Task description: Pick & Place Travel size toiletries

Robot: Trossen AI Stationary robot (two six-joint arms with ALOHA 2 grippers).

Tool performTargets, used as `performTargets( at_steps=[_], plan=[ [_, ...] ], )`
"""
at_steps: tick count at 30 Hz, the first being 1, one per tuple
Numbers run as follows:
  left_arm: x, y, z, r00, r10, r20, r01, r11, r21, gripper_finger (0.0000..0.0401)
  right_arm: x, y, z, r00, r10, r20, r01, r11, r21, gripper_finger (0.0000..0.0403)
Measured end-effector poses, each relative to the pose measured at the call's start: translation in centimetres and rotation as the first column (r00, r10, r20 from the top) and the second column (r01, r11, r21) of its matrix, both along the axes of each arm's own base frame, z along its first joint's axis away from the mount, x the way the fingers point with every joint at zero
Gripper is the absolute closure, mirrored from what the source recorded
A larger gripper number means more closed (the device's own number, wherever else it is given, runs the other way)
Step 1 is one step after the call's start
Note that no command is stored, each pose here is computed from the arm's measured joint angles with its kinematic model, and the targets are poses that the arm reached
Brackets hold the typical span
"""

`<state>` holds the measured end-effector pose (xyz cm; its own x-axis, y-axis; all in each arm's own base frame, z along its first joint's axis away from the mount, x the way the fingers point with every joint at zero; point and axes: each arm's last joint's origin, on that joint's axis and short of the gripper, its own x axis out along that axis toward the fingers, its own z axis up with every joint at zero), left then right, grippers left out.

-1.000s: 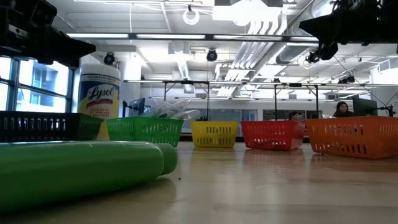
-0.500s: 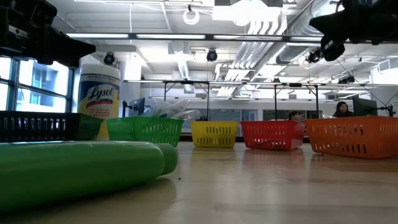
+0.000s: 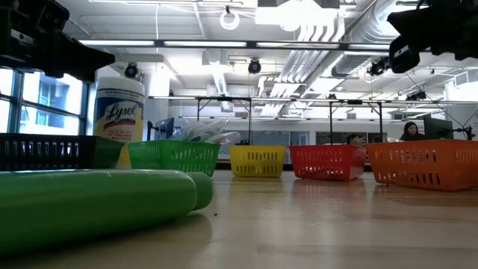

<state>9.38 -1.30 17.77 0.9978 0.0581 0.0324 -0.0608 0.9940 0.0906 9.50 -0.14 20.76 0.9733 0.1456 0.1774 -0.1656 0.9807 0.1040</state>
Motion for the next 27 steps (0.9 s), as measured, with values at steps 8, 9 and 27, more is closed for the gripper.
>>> performTargets(
  at_steps=[8,9,27],
  plan=[
    [0.0,0.0,0.0,1.000,0.002,0.000,-0.002,1.000,-0.001,0.0401,-0.4,0.0,-0.8,1.000,-0.023,-0.007,0.023,0.999,-0.025,0.0401],
    [0.0,0.0,0.0,1.000,0.002,0.000,-0.002,1.000,-0.001,0.0401,-0.4,0.0,-0.8,1.000,-0.023,-0.007,0.023,0.999,-0.029,0.0401],
    [0.0,0.1,0.1,1.000,0.018,-0.001,-0.018,1.000,-0.005,0.0401,-0.3,-0.3,-1.6,0.989,-0.120,-0.088,0.115,0.992,-0.056,0.0401]
  ],
)
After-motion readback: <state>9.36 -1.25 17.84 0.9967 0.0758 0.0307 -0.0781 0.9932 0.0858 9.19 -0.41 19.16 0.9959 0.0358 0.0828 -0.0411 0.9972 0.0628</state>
